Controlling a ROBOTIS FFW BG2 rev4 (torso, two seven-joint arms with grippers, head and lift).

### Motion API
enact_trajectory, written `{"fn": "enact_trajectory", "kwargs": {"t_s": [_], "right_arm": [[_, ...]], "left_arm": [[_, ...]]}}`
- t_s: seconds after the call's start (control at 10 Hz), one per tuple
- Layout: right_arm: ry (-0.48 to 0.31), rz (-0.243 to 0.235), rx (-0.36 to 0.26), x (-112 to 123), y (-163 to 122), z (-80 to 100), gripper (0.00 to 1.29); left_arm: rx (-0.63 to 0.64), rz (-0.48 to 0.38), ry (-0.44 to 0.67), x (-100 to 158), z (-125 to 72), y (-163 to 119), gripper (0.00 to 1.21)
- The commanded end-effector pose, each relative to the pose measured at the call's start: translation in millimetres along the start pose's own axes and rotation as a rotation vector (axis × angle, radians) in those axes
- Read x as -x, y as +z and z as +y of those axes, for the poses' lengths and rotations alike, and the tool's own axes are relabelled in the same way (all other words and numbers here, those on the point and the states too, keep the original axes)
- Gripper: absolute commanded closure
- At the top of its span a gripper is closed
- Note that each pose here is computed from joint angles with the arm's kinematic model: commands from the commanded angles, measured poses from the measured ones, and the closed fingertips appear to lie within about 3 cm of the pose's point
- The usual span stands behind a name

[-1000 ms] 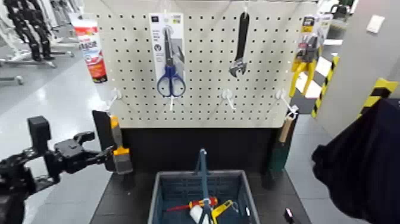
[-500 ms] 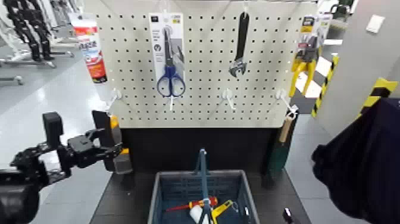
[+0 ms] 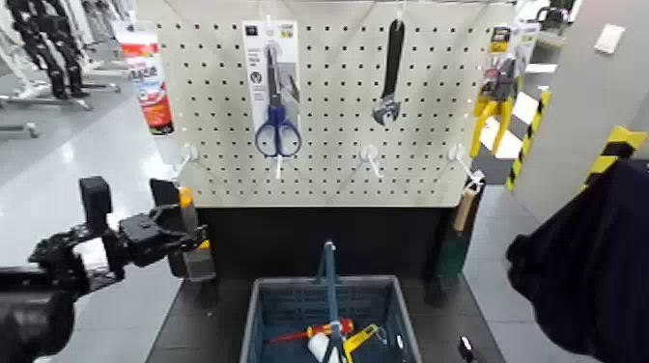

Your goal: Put the yellow paint brush into the crate.

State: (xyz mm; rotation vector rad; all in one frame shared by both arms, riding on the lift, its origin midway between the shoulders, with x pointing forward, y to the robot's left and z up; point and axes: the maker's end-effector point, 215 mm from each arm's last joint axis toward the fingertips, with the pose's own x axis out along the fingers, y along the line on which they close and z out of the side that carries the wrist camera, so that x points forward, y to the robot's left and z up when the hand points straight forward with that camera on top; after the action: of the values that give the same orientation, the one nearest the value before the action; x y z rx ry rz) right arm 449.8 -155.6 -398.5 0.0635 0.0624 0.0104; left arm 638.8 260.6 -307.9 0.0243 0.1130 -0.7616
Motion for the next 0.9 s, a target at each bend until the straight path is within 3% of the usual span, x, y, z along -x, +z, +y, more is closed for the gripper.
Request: {"fn": "enact_trajectory", "kwargs": {"t_s": [0.1,0.2,0.3,0.5,0.9], "right_arm": [[0.001,-0.001,-0.001,0.2,0.0,0.6,0.14],[0.001,-0.001,-0.001,0.2,0.0,0.6,0.14],[0.0,-0.001,-0.001,0.2,0.0,0.3,0.14],[0.0,0.0,-0.001,0.2,-0.4,0.3,0.14],[0.0,0.003,0.0,0.8,-1.6,0.2,0.14]], "left_arm": [[0.004,0.001,0.0,-2.2,-1.0,-1.4,0.84],[0.003,0.002,0.004,-1.8,-0.3,-1.7,1.02],[0.005,-0.003,0.016,-0.4,2.5,-1.1,1.12],[0.003,-0.002,0.023,-0.6,2.1,-1.5,1.19],[-0.003,-0.008,0.026,-0.6,0.6,1.2,1.2]]}}
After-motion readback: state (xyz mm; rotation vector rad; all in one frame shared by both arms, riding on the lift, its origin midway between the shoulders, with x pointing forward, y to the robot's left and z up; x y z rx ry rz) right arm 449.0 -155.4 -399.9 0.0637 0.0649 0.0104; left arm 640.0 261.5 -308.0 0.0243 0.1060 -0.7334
